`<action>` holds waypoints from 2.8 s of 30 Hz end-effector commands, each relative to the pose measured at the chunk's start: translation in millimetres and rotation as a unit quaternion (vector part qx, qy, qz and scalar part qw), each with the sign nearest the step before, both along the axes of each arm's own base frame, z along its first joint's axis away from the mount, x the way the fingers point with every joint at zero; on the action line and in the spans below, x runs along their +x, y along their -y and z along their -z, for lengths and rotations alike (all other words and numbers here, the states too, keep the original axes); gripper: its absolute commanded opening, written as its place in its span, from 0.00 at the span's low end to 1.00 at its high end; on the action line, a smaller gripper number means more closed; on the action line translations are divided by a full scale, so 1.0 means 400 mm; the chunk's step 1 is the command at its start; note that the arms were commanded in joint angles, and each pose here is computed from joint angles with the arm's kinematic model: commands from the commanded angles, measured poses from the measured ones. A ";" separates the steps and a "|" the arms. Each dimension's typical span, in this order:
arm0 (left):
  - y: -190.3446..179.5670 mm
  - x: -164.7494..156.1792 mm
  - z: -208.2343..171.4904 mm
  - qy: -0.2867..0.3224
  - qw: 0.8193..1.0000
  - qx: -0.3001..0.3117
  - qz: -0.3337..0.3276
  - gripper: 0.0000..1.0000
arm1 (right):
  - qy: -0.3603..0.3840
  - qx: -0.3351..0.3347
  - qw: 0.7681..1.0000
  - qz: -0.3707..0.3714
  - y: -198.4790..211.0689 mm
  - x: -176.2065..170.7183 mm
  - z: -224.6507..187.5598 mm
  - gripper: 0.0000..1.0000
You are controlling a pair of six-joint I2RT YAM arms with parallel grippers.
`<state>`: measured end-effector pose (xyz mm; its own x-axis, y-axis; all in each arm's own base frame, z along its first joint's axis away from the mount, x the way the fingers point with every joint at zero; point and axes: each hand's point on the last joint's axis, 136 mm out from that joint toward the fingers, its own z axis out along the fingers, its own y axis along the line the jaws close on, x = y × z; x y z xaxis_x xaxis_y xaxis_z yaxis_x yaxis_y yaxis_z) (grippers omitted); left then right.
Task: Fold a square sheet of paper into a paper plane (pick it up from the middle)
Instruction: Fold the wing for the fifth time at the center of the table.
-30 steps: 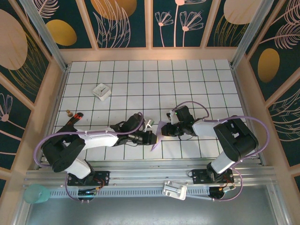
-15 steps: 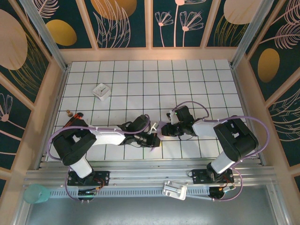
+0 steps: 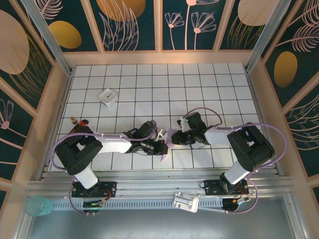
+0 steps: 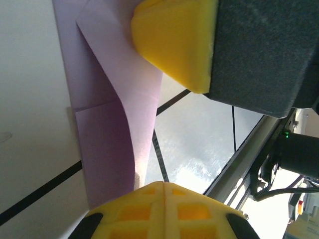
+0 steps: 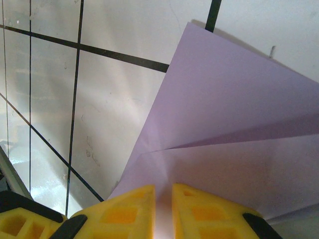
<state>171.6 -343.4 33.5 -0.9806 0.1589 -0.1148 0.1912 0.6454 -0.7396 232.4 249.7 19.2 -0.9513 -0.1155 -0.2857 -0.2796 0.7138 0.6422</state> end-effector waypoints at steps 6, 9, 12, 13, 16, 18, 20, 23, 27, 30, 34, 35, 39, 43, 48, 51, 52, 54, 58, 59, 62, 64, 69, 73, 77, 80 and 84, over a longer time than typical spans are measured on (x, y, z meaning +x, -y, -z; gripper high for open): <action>-0.022 0.001 0.038 -0.004 1.000 0.018 -0.007 0.05 | -0.008 -0.036 0.999 0.008 0.028 -0.003 0.046 0.17; -0.024 0.003 0.044 -0.002 1.000 0.023 -0.006 0.05 | -0.009 -0.037 0.999 0.009 0.029 -0.004 0.047 0.17; -0.023 0.004 0.043 -0.001 1.000 0.023 -0.006 0.05 | -0.010 -0.037 0.999 0.009 0.030 -0.005 0.047 0.17; -0.024 0.003 0.045 -0.002 1.000 0.024 -0.005 0.05 | -0.010 -0.037 0.999 0.009 0.030 -0.006 0.048 0.17; -0.025 0.005 0.045 0.001 1.000 0.028 -0.005 0.05 | -0.009 -0.036 0.999 0.009 0.030 -0.005 0.047 0.17; -0.029 0.004 0.050 0.001 0.999 0.033 -0.005 0.05 | -0.011 -0.036 0.999 0.009 0.030 -0.006 0.049 0.17; -0.030 0.004 0.051 0.003 0.999 0.034 -0.003 0.05 | -0.010 -0.036 0.999 0.009 0.030 -0.006 0.049 0.17; -0.030 0.003 0.050 0.003 0.999 0.033 -0.002 0.05 | -0.010 -0.036 0.999 0.009 0.029 -0.005 0.049 0.17; -0.036 -0.003 0.077 -0.008 0.999 0.044 -0.001 0.05 | -0.010 -0.037 0.999 0.009 0.030 -0.005 0.049 0.17; -0.038 -0.006 0.082 -0.010 0.999 0.046 0.000 0.04 | -0.009 -0.037 0.999 0.010 0.030 -0.004 0.049 0.17; -0.040 -0.009 0.089 -0.014 0.999 0.049 0.002 0.04 | -0.011 -0.039 0.999 0.010 0.032 -0.007 0.051 0.17; -0.041 -0.010 0.089 -0.015 0.999 0.050 0.002 0.04 | -0.011 -0.039 0.999 0.010 0.033 -0.006 0.051 0.17; -0.049 -0.014 0.094 -0.017 0.998 0.057 0.002 0.04 | -0.011 -0.039 0.999 0.011 0.033 -0.007 0.053 0.17; -0.060 -0.026 0.098 -0.020 0.998 0.067 0.009 0.04 | -0.012 -0.043 0.999 0.013 0.035 -0.006 0.056 0.17; -0.064 -0.051 0.096 -0.024 0.997 0.070 0.026 0.04 | -0.016 -0.049 0.999 0.016 0.040 -0.007 0.062 0.17; -0.069 -0.067 0.099 -0.030 0.996 0.074 0.034 0.04 | -0.018 -0.051 0.998 0.017 0.041 -0.007 0.065 0.17; -0.070 -0.073 0.101 -0.032 0.996 0.075 0.037 0.04 | -0.018 -0.052 0.998 0.017 0.042 -0.008 0.067 0.17; -0.070 -0.083 0.103 -0.035 0.996 0.077 0.042 0.04 | -0.019 -0.053 0.998 0.018 0.042 -0.008 0.069 0.16; -0.066 -0.094 0.082 -0.033 0.996 0.066 0.048 0.04 | -0.019 -0.054 0.998 0.019 0.044 -0.007 0.069 0.16; -0.067 -0.096 0.081 -0.034 0.996 0.066 0.050 0.04 | -0.019 -0.056 0.998 0.019 0.045 -0.007 0.071 0.16; -0.074 -0.107 0.084 -0.038 0.995 0.070 0.053 0.04 | -0.020 -0.058 0.998 0.019 0.046 -0.008 0.073 0.16; -0.081 -0.112 0.087 -0.041 0.995 0.073 0.054 0.04 | -0.021 -0.058 0.998 0.019 0.046 -0.009 0.075 0.16; -0.088 -0.128 0.095 -0.049 0.994 0.076 0.061 0.04 | -0.021 -0.059 0.998 0.020 0.047 -0.007 0.076 0.16; -0.096 -0.142 0.102 -0.058 0.993 0.080 0.066 0.03 | -0.021 -0.060 0.998 0.020 0.046 -0.007 0.077 0.16; -0.106 -0.159 0.107 -0.065 0.992 0.083 0.073 0.02 | -0.020 -0.061 0.998 0.021 0.046 -0.005 0.076 0.16; -0.115 -0.173 0.112 -0.072 0.991 0.088 0.077 0.01 | -0.022 -0.062 0.998 0.022 0.048 -0.006 0.079 0.16; -0.125 -0.182 0.117 -0.078 0.990 0.091 0.080 0.00 | -0.022 -0.063 0.998 0.022 0.049 -0.007 0.080 0.16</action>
